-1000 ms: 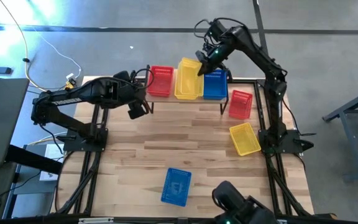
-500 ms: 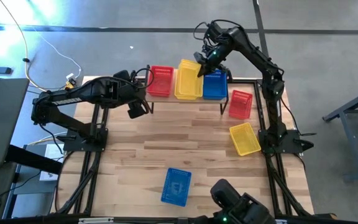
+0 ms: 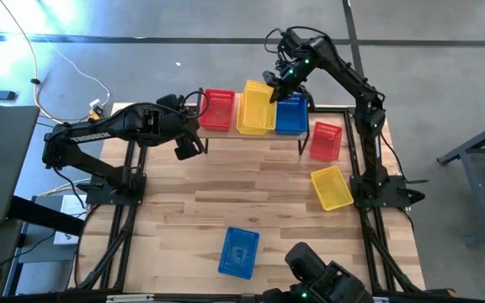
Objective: Stack baskets on shelf by color
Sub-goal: Stack the left yellow basket on top of the yellow basket on the shelf
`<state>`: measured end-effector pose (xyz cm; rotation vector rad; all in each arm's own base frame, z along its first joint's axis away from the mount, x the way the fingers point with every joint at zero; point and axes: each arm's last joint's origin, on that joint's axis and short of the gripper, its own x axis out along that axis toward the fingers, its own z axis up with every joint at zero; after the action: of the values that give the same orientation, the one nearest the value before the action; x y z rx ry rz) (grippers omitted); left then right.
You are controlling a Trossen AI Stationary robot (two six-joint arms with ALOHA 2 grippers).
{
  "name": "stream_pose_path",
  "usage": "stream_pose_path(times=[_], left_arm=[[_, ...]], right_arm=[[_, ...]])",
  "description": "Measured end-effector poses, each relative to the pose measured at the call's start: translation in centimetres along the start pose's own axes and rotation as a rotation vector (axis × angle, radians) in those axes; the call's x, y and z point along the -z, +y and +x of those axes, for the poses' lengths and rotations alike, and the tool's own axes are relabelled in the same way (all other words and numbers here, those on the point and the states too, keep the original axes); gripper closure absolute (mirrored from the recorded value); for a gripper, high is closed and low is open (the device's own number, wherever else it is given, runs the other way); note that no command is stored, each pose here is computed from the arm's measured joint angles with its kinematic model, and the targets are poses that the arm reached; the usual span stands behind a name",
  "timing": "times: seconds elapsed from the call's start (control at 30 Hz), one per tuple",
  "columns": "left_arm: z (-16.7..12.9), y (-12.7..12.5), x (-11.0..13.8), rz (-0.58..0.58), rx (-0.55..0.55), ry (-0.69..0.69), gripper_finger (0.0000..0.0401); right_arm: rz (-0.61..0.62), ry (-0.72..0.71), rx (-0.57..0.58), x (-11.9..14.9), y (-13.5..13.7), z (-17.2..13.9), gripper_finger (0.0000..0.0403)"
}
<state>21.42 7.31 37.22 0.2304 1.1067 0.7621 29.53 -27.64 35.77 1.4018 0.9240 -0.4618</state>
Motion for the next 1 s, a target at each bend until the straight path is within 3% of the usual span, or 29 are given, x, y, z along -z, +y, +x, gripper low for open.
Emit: stream_pose_path(times=[1.0], left_arm=[[0.00, 0.00, 0.01, 0.001, 0.002, 0.001, 0.0201]], right_arm=[[-0.054, -0.022, 0.025, -0.07, -0.04, -0.01, 0.0402]])
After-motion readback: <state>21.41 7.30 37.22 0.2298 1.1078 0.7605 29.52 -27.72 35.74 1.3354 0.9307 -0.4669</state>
